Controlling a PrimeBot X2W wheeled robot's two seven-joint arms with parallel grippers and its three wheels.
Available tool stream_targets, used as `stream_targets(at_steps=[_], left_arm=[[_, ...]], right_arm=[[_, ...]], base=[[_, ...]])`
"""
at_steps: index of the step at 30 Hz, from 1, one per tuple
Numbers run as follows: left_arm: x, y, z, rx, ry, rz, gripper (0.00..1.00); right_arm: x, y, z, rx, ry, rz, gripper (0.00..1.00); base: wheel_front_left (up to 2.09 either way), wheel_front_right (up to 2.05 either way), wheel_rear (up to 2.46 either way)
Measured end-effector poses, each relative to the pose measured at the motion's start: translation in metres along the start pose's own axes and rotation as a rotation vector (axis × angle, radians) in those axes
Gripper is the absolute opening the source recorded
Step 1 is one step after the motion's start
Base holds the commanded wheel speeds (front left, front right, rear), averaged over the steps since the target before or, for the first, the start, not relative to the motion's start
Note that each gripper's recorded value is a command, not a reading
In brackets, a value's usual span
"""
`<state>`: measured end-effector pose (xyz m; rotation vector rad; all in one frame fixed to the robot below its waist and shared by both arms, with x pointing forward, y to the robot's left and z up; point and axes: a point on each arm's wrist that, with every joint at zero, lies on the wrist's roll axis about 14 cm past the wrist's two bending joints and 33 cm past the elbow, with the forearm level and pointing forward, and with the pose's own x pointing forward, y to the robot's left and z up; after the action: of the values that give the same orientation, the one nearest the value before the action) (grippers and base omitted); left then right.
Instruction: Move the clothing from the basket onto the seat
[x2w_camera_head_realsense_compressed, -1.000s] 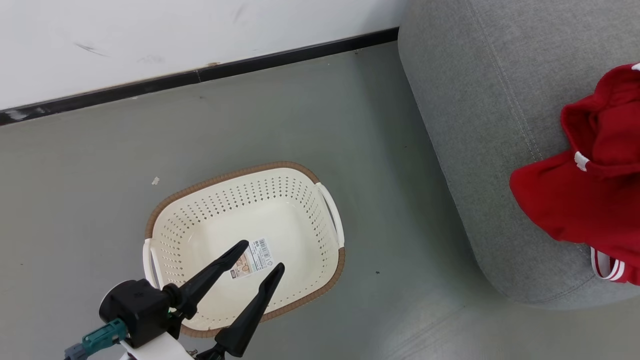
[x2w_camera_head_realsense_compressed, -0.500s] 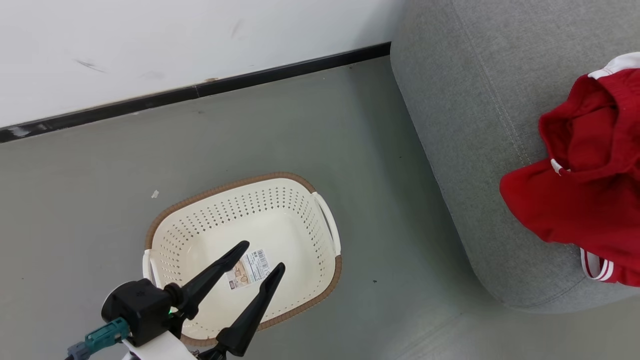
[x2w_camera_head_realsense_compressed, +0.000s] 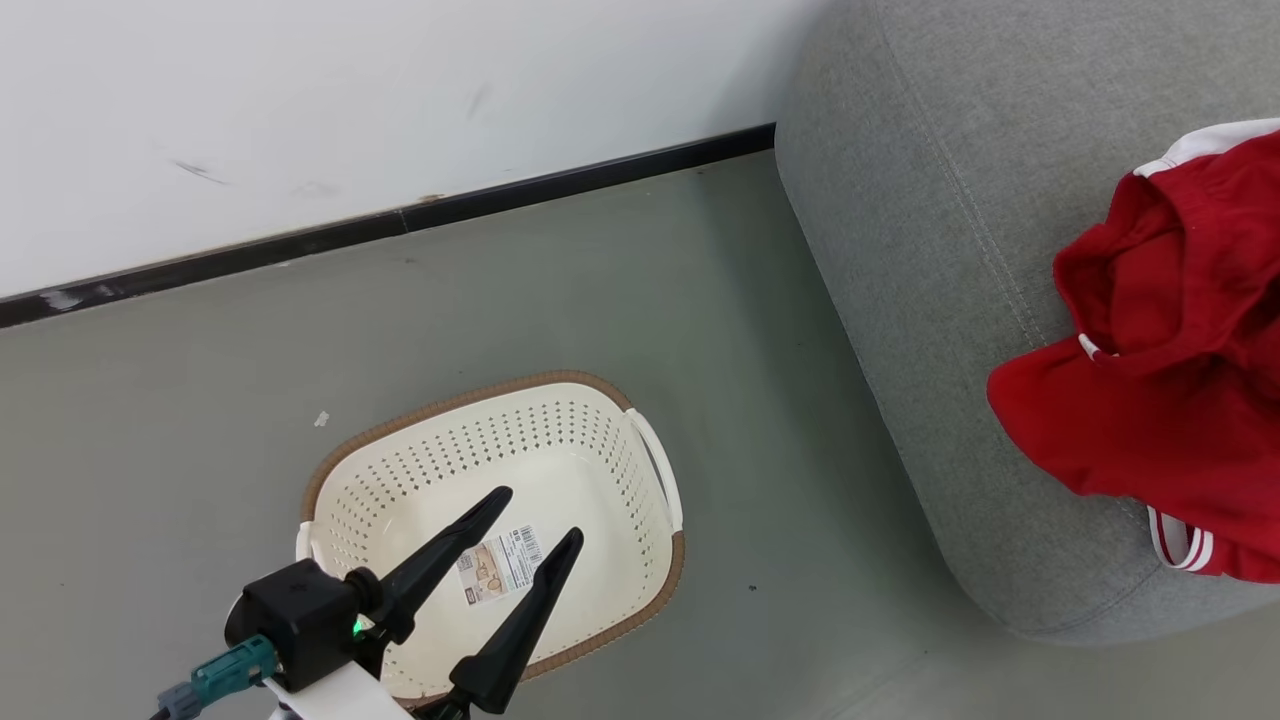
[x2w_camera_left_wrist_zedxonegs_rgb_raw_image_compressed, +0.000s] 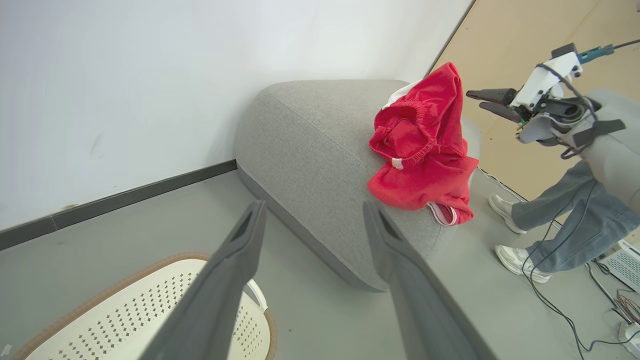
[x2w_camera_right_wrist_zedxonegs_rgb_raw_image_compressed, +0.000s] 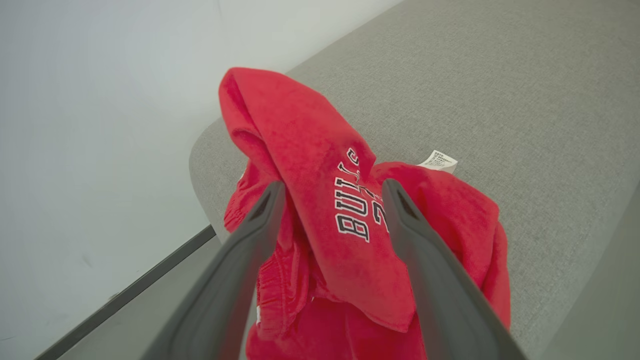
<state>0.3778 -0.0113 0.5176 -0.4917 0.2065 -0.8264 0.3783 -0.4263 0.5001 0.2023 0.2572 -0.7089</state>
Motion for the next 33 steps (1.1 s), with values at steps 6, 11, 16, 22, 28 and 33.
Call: stream_targets(at_steps=[6,11,16,22,28,33], left_arm=[[-0.002,-0.003,0.005,0.005,-0.022,0.014,1.0],[-0.005,-0.006,0.009,0.006,-0.038,0.025,1.0],[-0.008,-0.007,0.012,0.007,-0.055,0.049,1.0],[-0.013,-0.006,0.017,0.014,-0.077,0.084,1.0],[-0.02,-0.004,0.022,0.017,-0.103,0.125,1.0],[-0.026,-0.001,0.026,0.017,-0.123,0.155,1.0]], right_arm=[[-0.002,0.01,0.004,-0.003,-0.007,0.03,1.0],[-0.004,0.02,0.009,-0.004,-0.012,0.059,1.0],[-0.006,0.025,0.014,-0.006,-0.014,0.075,1.0],[-0.003,0.034,0.022,-0.009,-0.019,0.1,1.0],[-0.003,0.047,0.025,-0.028,-0.013,0.129,1.0],[-0.002,0.069,0.031,-0.033,-0.022,0.174,1.0]], base=[[0.0,0.0,0.0],[0.0,0.0,0.0],[0.0,0.0,0.0],[0.0,0.0,0.0],[0.0,0.0,0.0],[0.0,0.0,0.0]])
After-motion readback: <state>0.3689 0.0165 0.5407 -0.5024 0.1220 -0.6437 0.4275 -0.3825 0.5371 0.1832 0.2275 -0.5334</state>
